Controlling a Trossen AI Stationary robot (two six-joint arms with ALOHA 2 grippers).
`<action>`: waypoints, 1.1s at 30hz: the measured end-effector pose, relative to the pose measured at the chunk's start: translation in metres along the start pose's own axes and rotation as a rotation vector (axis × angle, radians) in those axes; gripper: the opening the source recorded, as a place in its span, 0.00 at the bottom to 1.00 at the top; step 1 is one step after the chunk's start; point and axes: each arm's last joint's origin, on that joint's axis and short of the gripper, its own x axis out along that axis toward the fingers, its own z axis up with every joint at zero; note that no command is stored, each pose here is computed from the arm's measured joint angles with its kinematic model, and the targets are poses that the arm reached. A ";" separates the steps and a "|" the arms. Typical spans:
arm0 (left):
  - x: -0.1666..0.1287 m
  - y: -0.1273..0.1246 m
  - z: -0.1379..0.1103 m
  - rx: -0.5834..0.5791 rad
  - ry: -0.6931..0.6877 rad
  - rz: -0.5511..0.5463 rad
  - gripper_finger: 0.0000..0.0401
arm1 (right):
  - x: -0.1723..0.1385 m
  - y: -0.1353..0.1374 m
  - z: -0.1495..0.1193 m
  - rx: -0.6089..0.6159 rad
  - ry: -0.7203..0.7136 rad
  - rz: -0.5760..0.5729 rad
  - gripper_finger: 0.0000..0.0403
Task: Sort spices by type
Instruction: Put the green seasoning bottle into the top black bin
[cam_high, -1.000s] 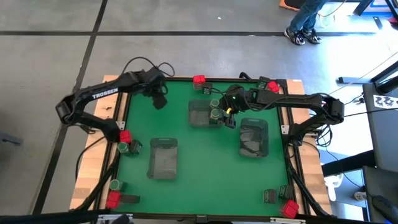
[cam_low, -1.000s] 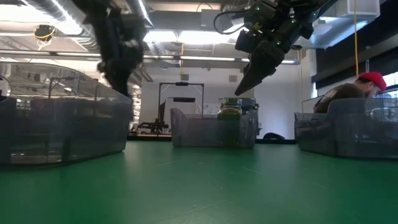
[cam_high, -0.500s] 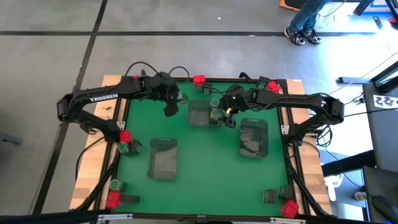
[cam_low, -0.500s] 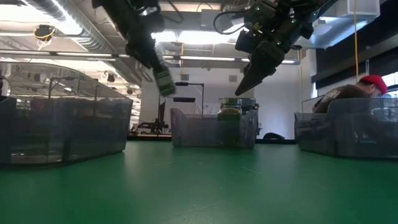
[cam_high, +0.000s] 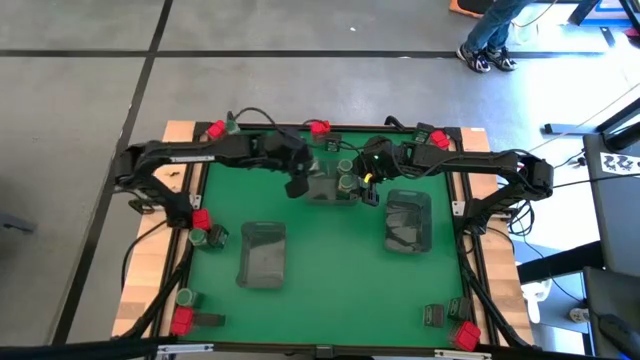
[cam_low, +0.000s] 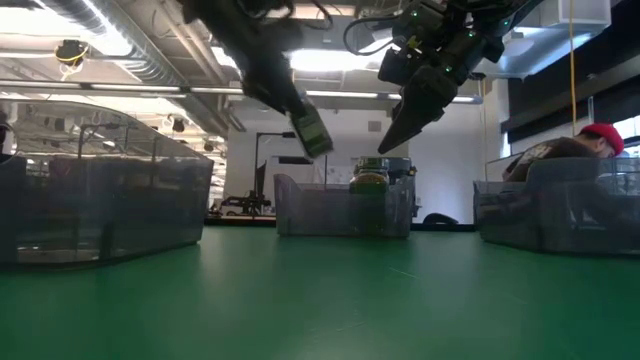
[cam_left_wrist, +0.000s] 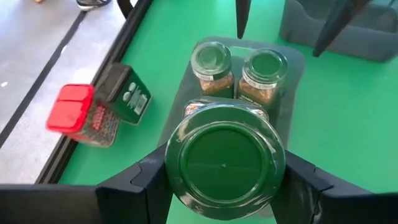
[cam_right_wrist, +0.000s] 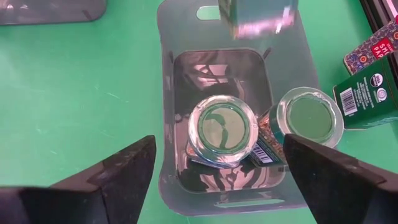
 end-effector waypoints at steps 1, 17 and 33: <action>0.006 -0.001 0.002 0.009 0.010 -0.001 0.51 | 0.000 0.000 0.000 0.000 0.000 0.000 0.87; 0.087 0.001 -0.003 0.059 0.171 -0.001 0.51 | 0.000 0.000 0.000 0.000 0.002 -0.001 0.87; 0.107 0.003 -0.002 0.041 0.105 0.010 0.51 | 0.000 0.000 0.000 0.000 -0.002 -0.003 0.87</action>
